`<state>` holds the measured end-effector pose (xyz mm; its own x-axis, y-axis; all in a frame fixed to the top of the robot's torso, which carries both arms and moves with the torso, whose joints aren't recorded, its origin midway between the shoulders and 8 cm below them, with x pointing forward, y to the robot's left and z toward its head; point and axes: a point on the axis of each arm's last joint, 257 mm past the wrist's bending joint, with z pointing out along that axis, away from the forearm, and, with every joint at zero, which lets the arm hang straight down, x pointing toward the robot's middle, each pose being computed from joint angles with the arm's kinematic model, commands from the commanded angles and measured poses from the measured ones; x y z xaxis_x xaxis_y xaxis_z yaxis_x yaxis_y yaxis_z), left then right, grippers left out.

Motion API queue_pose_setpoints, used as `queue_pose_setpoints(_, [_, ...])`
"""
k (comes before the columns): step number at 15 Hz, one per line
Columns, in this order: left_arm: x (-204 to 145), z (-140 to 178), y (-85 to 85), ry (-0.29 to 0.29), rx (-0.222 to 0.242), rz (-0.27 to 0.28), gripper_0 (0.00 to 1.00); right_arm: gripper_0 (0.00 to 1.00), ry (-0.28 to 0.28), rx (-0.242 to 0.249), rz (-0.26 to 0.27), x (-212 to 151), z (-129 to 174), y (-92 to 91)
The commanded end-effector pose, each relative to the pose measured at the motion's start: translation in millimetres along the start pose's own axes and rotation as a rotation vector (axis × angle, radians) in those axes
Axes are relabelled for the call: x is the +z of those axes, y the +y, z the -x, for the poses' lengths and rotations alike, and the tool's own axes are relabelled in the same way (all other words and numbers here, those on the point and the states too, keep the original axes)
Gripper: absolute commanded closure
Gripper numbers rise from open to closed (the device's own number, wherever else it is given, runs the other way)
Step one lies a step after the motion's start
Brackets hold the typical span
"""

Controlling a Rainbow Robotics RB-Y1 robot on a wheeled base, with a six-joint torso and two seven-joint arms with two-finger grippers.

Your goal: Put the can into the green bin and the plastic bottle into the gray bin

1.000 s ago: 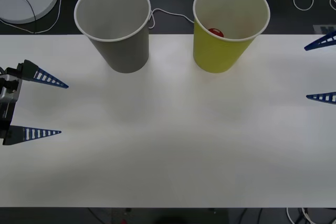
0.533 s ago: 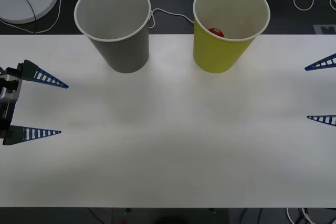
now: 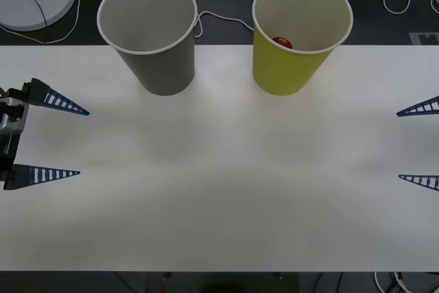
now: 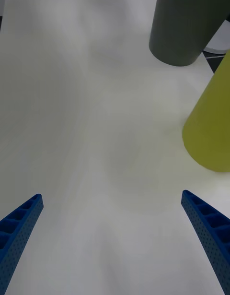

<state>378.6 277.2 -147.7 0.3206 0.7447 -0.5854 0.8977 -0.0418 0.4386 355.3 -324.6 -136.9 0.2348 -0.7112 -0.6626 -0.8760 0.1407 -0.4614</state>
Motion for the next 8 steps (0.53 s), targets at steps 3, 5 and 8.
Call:
queue_pose_setpoints(3, [0.0, 0.0, 0.0, 0.0, 0.0, 0.0, 0.0, 0.0, -0.011, 0.01, 0.004, 3.9, -5.5, 11.8])
queue_pose_setpoints(5, [0.0, 0.0, 0.0, 0.0, 0.0, 0.0, 0.0, 0.0, -0.011, 0.008, 0.005, 3.9, -5.9, 12.9])
queue_pose_setpoints(8, [0.0, 0.0, 0.0, 0.0, 0.0, 0.0, 0.0, 0.0, -0.011, 0.008, 0.005, 3.9, -5.9, 12.9])
